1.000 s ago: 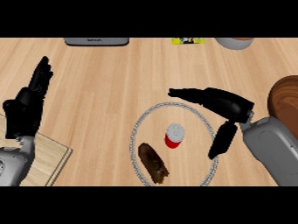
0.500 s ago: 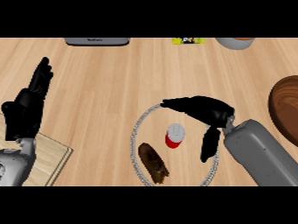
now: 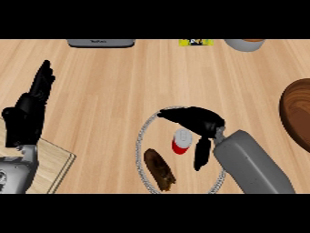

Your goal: Pick the can from the placemat and place it in the bowl

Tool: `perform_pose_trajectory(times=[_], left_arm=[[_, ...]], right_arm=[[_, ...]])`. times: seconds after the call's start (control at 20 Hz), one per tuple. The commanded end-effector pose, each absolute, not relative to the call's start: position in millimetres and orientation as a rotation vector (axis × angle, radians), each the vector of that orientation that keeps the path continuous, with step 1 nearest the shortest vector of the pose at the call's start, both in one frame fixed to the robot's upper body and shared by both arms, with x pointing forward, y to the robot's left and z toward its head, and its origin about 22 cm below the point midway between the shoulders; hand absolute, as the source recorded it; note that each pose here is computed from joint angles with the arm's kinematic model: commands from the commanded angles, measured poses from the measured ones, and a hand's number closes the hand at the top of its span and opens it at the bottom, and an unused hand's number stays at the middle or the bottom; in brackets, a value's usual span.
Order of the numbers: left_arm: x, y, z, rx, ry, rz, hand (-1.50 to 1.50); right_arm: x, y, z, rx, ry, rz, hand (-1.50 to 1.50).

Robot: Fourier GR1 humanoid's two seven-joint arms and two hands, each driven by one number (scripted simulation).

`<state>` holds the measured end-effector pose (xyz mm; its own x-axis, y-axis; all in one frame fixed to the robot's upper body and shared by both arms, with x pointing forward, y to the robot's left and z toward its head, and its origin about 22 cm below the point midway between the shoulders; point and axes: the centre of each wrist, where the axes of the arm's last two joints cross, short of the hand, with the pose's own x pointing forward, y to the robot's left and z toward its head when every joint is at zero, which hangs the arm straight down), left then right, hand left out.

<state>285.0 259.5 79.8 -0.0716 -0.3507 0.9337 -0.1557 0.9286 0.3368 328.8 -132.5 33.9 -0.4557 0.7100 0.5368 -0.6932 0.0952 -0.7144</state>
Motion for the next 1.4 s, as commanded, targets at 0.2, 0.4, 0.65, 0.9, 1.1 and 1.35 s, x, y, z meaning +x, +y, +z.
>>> perform_pose_trajectory(times=[0.2,0.4,0.65,0.9,1.1,1.35], left_arm=[[276.7,260.9,61.5,0.397,-1.639,-0.168,0.00],[285.2,257.0,69.9,0.382,-1.635,-0.179,0.00],[276.9,253.4,65.8,0.385,-1.653,-0.177,0.00],[288.3,267.6,75.6,0.396,-1.651,-0.145,0.00],[288.0,271.9,82.2,0.408,-1.648,-0.166,0.00],[289.2,268.4,76.5,0.411,-1.641,-0.162,0.00]], right_arm=[[339.9,-121.7,5.9,0.000,-1.249,1.624,-1.50],[327.4,-124.3,-24.9,0.003,-1.253,1.737,1.50],[338.9,-116.0,-10.2,-0.012,-1.346,1.727,1.50],[338.1,-115.2,-8.9,0.005,-1.387,1.689,1.50],[322.7,-122.4,12.8,0.011,-1.489,1.667,1.50],[310.8,-107.6,4.7,-0.268,-1.365,1.362,1.50]])
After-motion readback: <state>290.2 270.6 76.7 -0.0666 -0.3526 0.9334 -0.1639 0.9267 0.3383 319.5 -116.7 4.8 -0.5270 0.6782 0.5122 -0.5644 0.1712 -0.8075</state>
